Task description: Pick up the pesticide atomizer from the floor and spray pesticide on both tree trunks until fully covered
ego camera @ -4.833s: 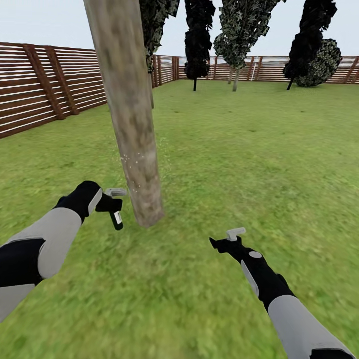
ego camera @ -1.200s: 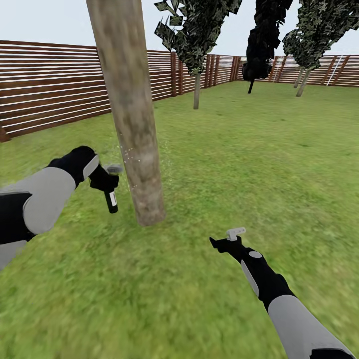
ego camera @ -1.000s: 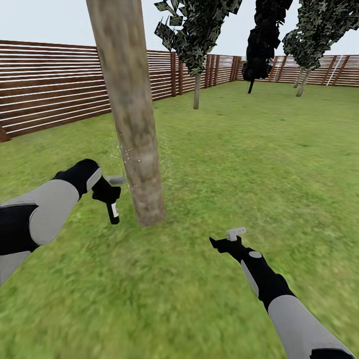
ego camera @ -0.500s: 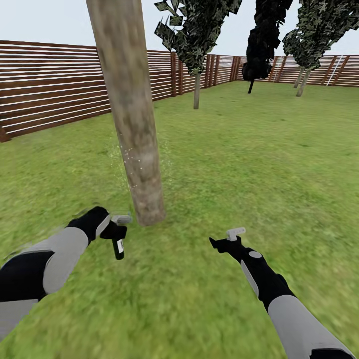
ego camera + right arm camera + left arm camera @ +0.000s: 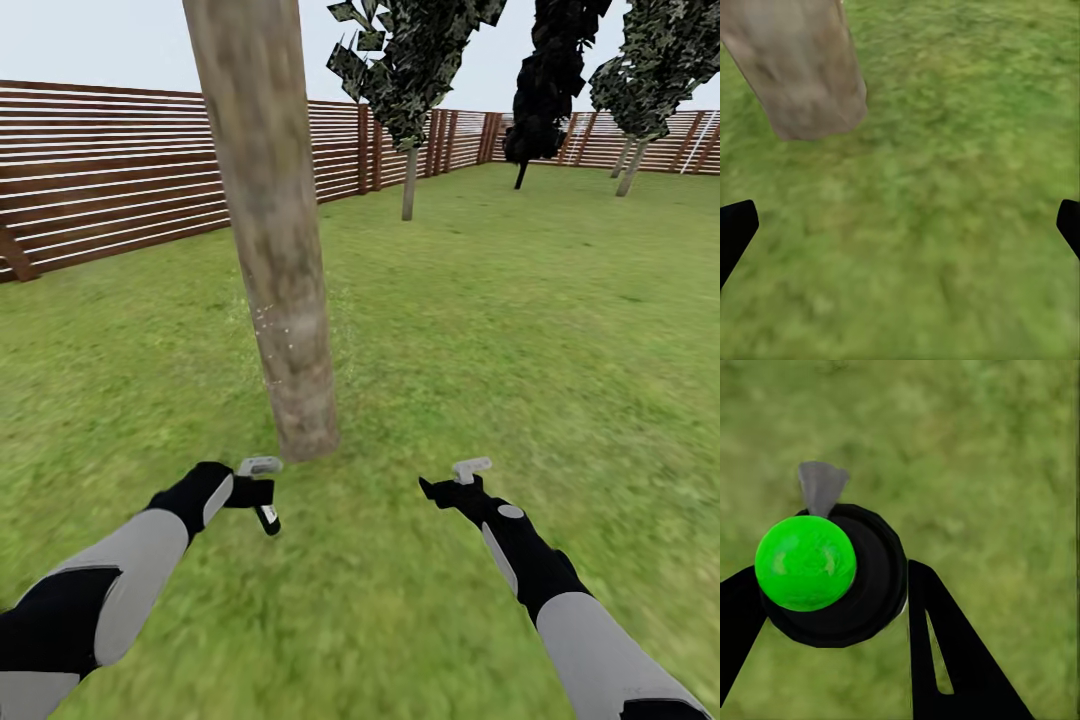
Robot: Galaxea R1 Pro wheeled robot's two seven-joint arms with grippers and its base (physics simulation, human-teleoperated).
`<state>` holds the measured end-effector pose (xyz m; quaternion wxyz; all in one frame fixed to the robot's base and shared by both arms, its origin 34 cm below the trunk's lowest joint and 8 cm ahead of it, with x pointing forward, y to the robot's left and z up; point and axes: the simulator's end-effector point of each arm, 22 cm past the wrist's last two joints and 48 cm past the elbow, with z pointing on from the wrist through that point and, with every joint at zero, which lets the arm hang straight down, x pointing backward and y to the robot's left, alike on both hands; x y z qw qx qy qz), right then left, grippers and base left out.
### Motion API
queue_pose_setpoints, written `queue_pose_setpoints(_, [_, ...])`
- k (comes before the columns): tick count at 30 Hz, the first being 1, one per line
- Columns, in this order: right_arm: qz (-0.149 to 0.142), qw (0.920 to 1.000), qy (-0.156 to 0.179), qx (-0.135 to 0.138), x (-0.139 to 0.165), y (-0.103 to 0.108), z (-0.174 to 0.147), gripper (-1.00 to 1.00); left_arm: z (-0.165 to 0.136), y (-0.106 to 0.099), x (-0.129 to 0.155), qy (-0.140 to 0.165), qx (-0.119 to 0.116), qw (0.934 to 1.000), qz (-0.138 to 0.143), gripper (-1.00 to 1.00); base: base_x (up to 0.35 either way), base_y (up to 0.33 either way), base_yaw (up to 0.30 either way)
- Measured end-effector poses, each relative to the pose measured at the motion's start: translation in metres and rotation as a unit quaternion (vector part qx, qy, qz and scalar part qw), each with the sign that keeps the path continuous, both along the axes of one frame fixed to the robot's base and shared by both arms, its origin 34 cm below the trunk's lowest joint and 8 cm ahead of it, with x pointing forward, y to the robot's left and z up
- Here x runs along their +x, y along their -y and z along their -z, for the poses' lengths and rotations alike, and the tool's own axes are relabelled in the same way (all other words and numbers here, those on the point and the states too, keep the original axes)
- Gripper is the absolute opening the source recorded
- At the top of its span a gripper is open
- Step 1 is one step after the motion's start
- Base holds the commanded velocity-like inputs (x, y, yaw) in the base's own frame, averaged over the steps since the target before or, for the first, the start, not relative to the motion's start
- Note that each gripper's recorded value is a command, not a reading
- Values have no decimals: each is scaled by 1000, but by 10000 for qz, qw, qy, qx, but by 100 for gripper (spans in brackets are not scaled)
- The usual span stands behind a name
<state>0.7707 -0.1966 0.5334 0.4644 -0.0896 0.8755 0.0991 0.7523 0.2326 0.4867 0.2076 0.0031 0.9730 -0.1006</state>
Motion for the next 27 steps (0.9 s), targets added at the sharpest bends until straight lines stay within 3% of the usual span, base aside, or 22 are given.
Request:
queue_pose_setpoints(6, [-14, 10000, 0, 10, 0, -3, 0, 100, -2, 27, 1, 43, -188, 9998, 69, -100, 128, -181, 233])
queue_pose_setpoints(13, [-12, 10000, 0, 13, 0, -3, 0, 100, -2, 30, 0, 40, -195, 9998, 80, -100, 73, -271, 130])
queue_pose_setpoints(23, [-13, 10000, 10, 12, 0, -3, -1, 100, -1, 30, -1, 24, -199, 9998, 82, -100, 286, -169, 13])
queue_pose_setpoints(27, [-14, 10000, 10, 11, 0, -3, -1, 100, -2, 45, -2, 23, -285, 9995, 144, -100, 259, -208, 229])
